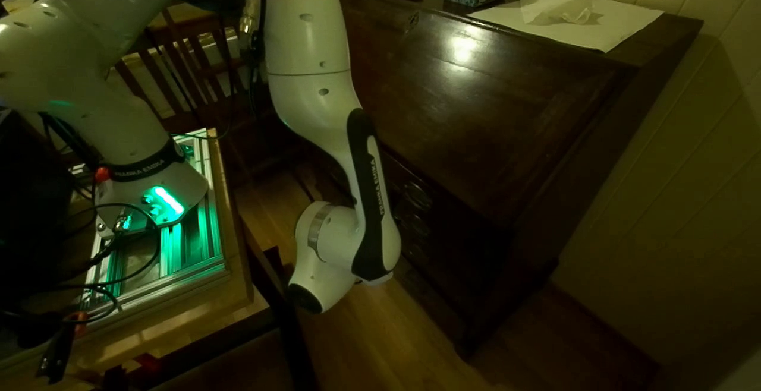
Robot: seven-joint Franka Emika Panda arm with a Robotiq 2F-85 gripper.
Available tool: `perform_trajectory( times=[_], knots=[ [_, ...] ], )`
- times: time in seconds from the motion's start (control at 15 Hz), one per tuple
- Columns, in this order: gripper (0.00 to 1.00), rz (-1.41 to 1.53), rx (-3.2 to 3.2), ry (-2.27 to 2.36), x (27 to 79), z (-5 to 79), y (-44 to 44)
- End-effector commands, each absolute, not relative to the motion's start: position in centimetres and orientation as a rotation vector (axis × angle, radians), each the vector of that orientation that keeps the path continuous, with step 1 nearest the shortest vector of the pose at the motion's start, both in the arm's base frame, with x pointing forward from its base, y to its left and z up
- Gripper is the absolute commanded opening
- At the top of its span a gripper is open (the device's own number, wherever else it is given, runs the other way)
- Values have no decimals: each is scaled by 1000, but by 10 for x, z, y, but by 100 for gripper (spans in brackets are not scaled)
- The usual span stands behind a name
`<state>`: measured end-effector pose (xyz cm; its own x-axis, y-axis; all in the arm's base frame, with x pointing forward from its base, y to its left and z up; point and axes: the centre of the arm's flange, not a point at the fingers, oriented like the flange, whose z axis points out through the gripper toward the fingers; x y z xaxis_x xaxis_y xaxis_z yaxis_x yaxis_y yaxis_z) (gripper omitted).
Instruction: Open the topmost drawer on the right fully
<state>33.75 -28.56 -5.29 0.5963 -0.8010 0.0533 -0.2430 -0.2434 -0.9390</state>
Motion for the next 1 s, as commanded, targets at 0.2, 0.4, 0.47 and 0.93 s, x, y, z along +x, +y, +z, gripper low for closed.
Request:
perform_trajectory(
  times=[0.2, 0.4, 0.47, 0.93],
  knots=[
    [74, -703, -1732, 826, 367, -70, -294],
    [60, -706, -1728, 820, 376, -74, -295],
    [49, -709, -1725, 819, 378, -76, -296],
    [36, -722, -1712, 801, 382, -89, -301]
  ],
)
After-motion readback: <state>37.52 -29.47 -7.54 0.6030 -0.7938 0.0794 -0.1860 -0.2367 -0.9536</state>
